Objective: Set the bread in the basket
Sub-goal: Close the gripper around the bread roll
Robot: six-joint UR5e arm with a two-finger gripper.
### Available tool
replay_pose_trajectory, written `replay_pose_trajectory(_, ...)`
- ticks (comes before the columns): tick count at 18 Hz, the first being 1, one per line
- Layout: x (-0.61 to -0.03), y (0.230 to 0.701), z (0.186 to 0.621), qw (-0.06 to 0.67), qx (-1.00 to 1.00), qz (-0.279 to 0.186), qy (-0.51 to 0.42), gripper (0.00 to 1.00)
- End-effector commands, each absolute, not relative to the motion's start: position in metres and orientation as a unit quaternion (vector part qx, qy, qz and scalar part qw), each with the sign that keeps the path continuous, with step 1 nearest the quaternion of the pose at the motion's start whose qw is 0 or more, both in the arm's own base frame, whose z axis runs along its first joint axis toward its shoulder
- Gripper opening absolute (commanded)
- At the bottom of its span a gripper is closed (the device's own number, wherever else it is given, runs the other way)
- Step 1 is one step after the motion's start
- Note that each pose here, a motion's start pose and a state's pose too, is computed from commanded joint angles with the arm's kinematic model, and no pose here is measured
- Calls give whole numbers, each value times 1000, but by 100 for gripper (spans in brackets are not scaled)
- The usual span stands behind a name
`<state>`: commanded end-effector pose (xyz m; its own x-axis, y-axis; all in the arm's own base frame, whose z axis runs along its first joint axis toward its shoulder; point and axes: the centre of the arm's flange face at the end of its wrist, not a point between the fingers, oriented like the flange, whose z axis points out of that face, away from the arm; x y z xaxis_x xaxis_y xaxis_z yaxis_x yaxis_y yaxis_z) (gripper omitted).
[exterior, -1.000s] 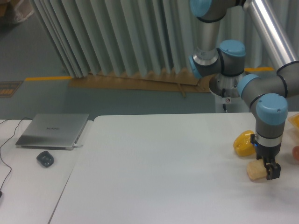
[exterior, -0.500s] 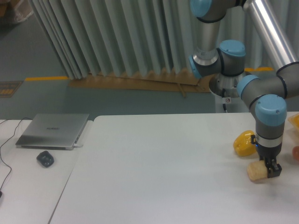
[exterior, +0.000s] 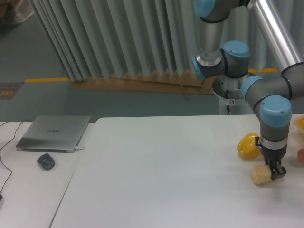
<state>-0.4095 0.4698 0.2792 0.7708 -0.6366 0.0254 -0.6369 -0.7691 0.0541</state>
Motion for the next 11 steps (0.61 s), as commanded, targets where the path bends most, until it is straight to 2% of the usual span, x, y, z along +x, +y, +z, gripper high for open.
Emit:
replay_pose_trajectory(4,-411,470,281,29,941,1,-336,37)
replay_pose_trajectory(7,-411,469,281,29,941,2,-337,36)
replay_pose_trajectory(8,-412,469,281,29,942,1,-334,27)
replay_pose_trajectory(9,-412,469,281,29,943,1,-333,25)
replay_pose_trajectory(11,-412,469,281,29,942,1,-333,25)
